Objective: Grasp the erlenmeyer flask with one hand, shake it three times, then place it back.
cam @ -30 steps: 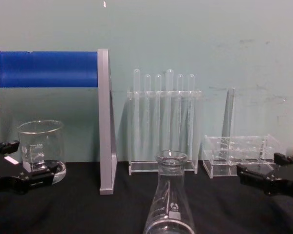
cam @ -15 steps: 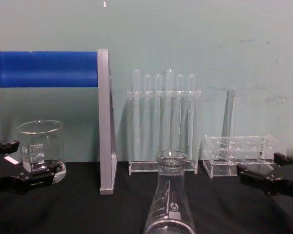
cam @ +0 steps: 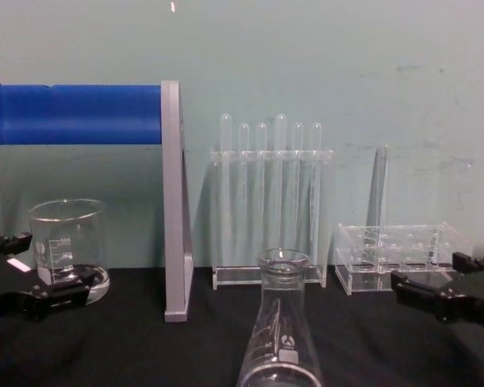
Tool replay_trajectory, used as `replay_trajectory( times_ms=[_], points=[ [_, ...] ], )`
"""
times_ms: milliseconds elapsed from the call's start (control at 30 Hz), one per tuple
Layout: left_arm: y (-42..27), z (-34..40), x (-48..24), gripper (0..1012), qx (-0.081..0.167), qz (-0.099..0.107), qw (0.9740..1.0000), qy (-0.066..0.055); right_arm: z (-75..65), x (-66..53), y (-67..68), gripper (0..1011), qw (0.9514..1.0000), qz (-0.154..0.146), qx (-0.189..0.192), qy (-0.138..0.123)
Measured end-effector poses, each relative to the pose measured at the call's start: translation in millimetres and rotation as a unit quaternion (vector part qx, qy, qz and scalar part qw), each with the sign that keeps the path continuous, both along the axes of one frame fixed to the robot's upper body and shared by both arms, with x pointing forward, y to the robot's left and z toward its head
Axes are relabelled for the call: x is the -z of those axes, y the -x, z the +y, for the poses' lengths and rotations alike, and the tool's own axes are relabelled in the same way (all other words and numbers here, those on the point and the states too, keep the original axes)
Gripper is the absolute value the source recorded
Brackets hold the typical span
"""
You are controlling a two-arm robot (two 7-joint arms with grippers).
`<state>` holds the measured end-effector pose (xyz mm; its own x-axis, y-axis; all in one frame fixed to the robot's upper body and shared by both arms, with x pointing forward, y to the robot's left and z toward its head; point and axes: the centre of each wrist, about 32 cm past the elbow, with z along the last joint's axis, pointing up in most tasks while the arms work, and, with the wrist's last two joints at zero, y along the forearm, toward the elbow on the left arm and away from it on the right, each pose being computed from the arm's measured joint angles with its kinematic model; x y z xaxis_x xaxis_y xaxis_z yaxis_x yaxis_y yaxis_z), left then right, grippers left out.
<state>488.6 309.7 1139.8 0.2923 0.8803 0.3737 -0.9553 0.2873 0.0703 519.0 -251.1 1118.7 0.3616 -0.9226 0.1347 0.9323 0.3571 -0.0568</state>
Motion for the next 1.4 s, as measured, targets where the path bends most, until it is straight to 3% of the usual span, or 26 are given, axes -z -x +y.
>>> replay_trajectory(
  times_ms=[1400],
  points=[
    [0.0,0.0,0.0,1001,0.000,0.000,1.0000,0.000,0.0,0.0,0.0,1000,1.0000,0.000,0.000,0.000]
  ],
)
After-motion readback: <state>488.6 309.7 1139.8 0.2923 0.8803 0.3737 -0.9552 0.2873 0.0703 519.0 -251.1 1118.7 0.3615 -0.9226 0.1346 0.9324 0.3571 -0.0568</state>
